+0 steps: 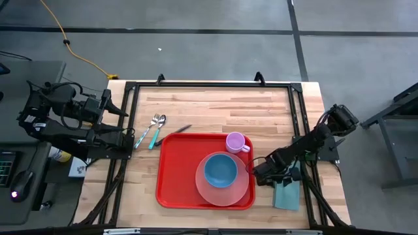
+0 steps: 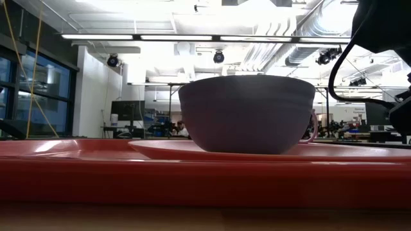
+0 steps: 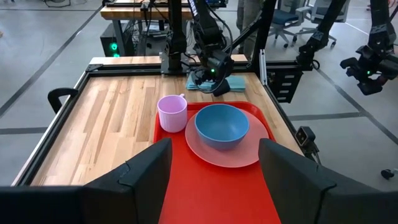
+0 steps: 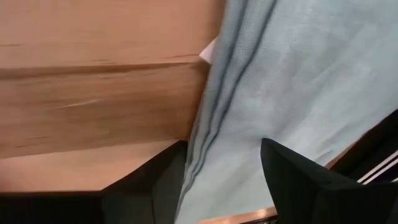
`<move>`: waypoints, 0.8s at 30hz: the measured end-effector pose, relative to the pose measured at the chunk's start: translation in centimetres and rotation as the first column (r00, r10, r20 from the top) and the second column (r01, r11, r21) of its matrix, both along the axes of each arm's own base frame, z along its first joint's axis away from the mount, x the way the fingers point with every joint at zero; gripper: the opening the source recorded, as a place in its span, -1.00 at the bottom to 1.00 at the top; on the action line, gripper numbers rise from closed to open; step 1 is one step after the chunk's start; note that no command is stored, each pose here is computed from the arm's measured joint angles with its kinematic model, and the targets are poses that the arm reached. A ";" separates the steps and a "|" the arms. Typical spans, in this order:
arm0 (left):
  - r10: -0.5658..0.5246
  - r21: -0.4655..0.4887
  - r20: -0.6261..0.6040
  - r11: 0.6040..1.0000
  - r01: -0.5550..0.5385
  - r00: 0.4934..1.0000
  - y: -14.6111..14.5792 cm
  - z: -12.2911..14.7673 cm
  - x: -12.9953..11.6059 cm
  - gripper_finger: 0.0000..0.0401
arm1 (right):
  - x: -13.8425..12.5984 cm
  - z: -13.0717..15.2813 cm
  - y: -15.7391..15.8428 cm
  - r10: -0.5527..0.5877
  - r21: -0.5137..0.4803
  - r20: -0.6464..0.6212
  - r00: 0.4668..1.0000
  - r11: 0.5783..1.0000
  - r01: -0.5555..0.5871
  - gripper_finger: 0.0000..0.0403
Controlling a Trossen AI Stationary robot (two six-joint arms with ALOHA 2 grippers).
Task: Set up tray
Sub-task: Put the blue napkin into the pink serving tray
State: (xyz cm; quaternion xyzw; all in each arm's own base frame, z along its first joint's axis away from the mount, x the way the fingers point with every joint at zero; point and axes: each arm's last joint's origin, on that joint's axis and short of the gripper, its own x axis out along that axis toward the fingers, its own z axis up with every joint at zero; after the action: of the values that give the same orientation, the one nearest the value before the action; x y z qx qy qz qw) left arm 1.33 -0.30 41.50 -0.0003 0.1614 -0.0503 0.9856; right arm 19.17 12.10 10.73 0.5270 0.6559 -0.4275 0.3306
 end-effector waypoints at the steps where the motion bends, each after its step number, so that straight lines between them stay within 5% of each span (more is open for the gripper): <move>1: 0.000 0.000 0.000 1.000 0.000 1.000 0.0 0.0 0.0 0.36 | 0.0 0.0 0.0 0.001 0.000 0.002 1.000 1.000 -0.001 -0.06; 24: 0.001 0.000 -0.001 1.000 -0.001 1.000 0.0 0.0 0.0 0.36 | 0.2 -0.1 0.0 0.010 -0.025 0.046 0.999 1.000 -0.009 -0.48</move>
State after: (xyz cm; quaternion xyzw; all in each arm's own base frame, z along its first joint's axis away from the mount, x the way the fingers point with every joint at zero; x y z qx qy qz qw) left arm 1.34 -0.29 41.48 -0.0005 0.1620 -0.0499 0.9855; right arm 19.39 12.14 10.64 0.5293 0.6452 -0.4219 0.3543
